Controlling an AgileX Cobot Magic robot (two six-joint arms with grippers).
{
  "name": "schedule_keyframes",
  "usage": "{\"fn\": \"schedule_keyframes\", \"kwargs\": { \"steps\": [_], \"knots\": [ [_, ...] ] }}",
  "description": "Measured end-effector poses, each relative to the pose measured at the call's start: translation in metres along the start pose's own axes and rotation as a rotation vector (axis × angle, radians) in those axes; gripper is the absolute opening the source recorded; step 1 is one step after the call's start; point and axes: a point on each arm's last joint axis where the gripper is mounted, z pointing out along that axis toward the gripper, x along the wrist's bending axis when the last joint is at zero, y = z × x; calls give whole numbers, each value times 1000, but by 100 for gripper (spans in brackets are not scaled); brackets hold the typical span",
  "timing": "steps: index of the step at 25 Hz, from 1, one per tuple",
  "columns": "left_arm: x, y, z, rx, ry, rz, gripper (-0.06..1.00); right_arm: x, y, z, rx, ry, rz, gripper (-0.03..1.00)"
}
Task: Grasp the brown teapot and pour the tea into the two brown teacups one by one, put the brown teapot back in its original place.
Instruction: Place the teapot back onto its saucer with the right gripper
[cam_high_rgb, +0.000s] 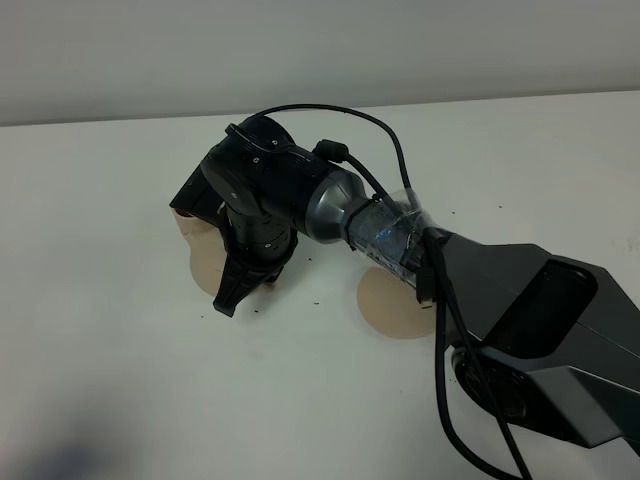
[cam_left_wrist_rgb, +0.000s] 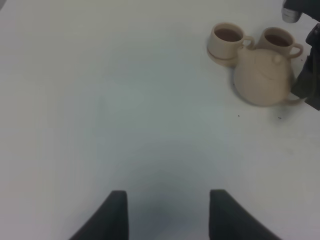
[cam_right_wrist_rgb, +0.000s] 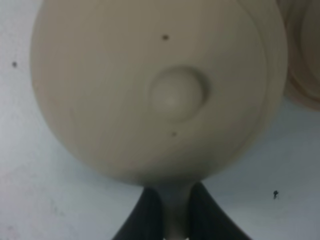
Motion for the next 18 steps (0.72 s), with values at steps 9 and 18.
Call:
{"fn": "schedule_keyframes", "kwargs": {
  "steps": [9,18],
  "knots": [
    [0,0,0,0,0,0,40,-2,1,-6,-10,-9,0,11],
    [0,0,0,0,0,0,40,-2,2,-13,-22,-14,-10,11]
  ]
}}
